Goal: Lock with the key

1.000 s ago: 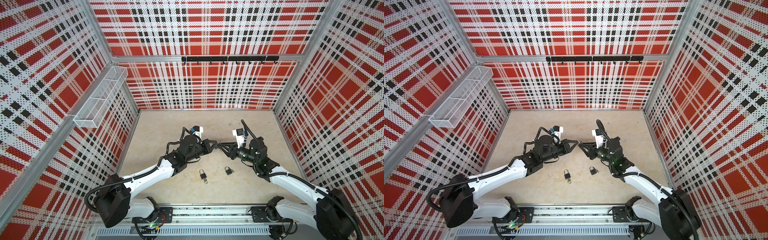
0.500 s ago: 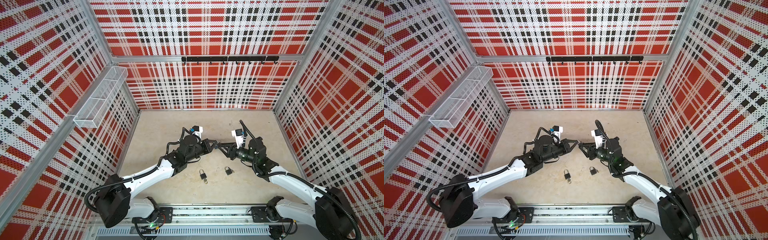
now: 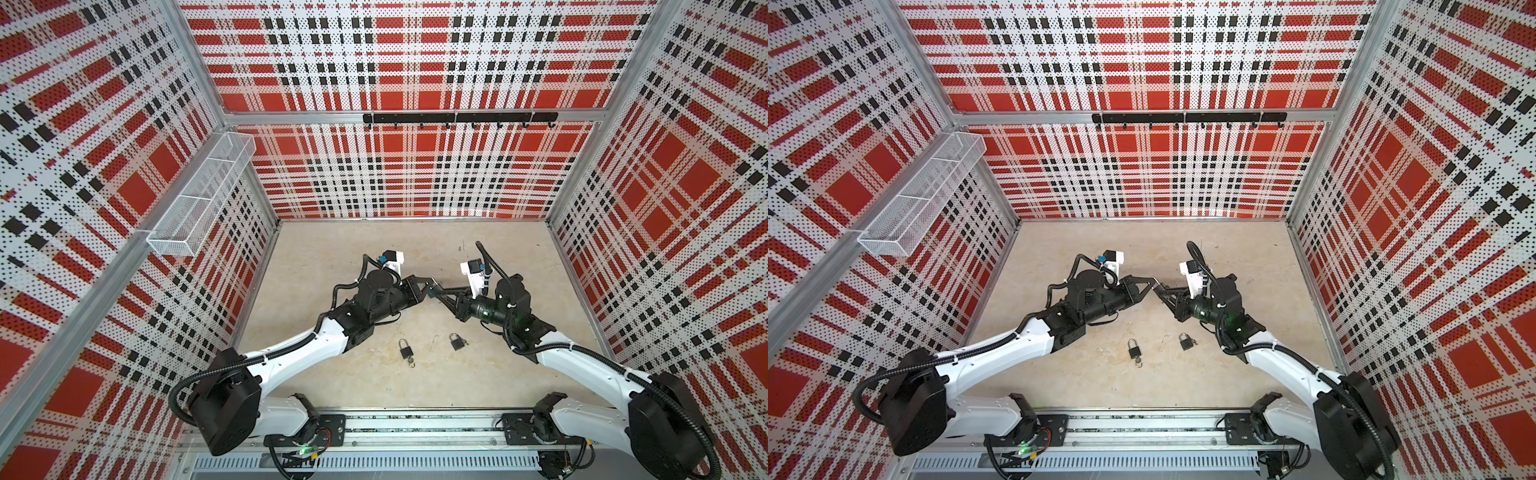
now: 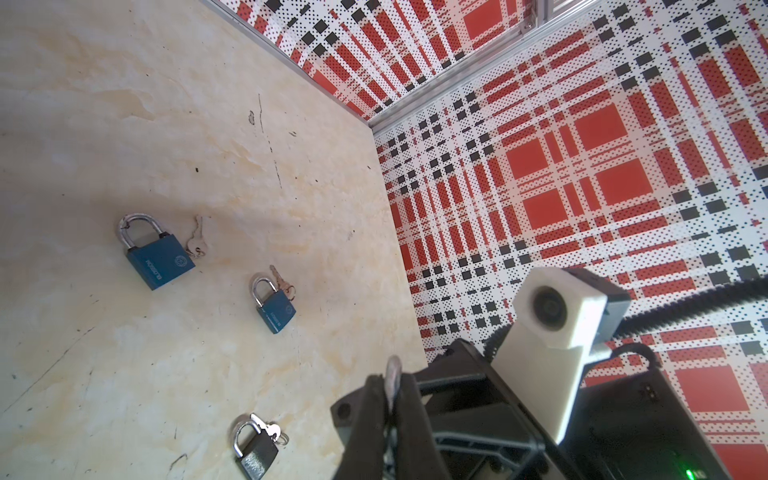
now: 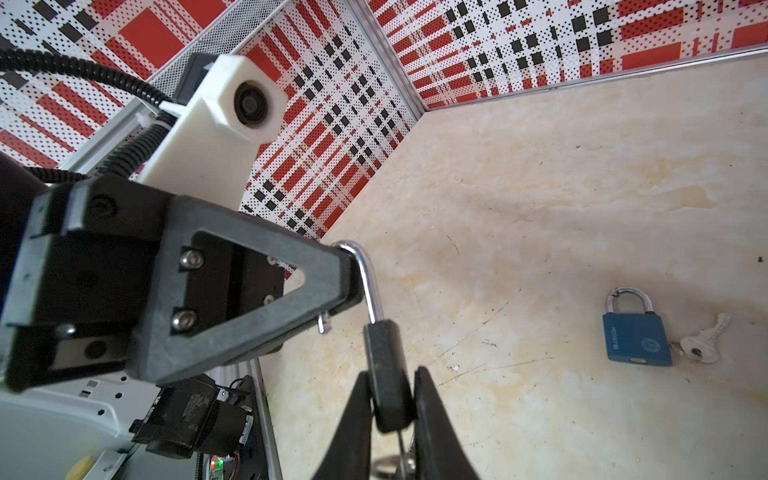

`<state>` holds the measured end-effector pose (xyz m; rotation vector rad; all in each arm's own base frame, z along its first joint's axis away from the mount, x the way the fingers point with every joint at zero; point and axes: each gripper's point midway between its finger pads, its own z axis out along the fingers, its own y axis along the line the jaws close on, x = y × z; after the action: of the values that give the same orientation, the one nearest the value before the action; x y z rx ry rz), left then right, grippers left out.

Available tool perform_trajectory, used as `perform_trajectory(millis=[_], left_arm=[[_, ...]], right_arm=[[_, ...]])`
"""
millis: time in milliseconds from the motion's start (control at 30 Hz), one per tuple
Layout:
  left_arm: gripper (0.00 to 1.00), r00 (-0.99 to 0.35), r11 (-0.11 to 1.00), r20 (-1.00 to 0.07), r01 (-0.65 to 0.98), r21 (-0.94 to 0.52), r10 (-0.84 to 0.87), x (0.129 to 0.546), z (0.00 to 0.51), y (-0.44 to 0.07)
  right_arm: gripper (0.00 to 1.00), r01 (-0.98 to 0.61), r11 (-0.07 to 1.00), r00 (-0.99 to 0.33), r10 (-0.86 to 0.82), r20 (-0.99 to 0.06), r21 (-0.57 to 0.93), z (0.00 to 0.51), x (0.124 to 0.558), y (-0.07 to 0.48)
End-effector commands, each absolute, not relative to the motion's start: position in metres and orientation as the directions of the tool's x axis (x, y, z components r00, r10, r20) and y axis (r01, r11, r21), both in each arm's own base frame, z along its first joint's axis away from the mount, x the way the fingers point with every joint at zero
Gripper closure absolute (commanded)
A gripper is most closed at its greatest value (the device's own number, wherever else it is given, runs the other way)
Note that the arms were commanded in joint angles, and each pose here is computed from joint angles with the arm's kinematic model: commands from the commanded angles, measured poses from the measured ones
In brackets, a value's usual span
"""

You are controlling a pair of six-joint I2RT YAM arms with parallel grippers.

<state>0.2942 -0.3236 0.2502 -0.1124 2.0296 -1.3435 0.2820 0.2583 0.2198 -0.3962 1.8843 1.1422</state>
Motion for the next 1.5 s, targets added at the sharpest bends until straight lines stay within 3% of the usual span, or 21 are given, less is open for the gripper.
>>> perform_trajectory(millis=[0, 67, 433, 500, 567, 633, 933, 1267, 1467], left_arm=[[1.0, -0.732, 0.395, -0.511, 0.349, -0.85, -0.452, 0.292, 0.282, -0.328], [1.0, -0.732, 0.394, -0.509, 0.348, -0.851, -0.453, 0.292, 0.282, -0.328], [1.0, -0.722, 0.405, -0.511, 0.339, -0.849, -0.467, 0.294, 0.279, -0.319], [0.86, -0.717, 0.409, -0.512, 0.336, -0.848, -0.474, 0.297, 0.278, -0.314], [0.63, -0.71, 0.416, -0.519, 0.338, -0.844, -0.477, 0.3, 0.279, -0.307], [0.56, -0.706, 0.425, -0.524, 0.337, -0.84, -0.476, 0.304, 0.28, -0.298], [0.57, -0.677, 0.533, -0.66, 0.445, -0.72, -0.325, 0.301, 0.288, -0.259], [0.56, -0.783, 0.33, -0.616, 0.561, -0.759, -0.087, 0.261, 0.284, -0.286], [0.59, -0.806, 0.258, -0.592, 0.571, -0.78, -0.005, 0.244, 0.28, -0.298]], right_arm=[[0.95, -0.661, 0.523, -0.515, 0.207, -0.832, 0.539, 0.242, 0.291, 0.258], [1.0, -0.66, 0.524, -0.512, 0.21, -0.833, 0.538, 0.244, 0.29, 0.258], [1.0, -0.652, 0.518, -0.525, 0.218, -0.822, 0.554, 0.249, 0.289, 0.257], [1.0, -0.648, 0.514, -0.543, 0.206, -0.814, 0.562, 0.249, 0.287, 0.258], [1.0, -0.652, 0.498, -0.564, 0.185, -0.805, 0.572, 0.251, 0.284, 0.261], [1.0, -0.658, 0.477, -0.589, 0.157, -0.793, 0.583, 0.252, 0.279, 0.264], [1.0, -0.674, 0.348, -0.695, 0.002, -0.719, 0.652, 0.254, 0.249, 0.27], [1.0, -0.672, 0.213, -0.739, -0.126, -0.662, 0.709, 0.262, 0.218, 0.267], [1.0, -0.665, 0.198, -0.746, -0.168, -0.644, 0.72, 0.26, 0.212, 0.267]])
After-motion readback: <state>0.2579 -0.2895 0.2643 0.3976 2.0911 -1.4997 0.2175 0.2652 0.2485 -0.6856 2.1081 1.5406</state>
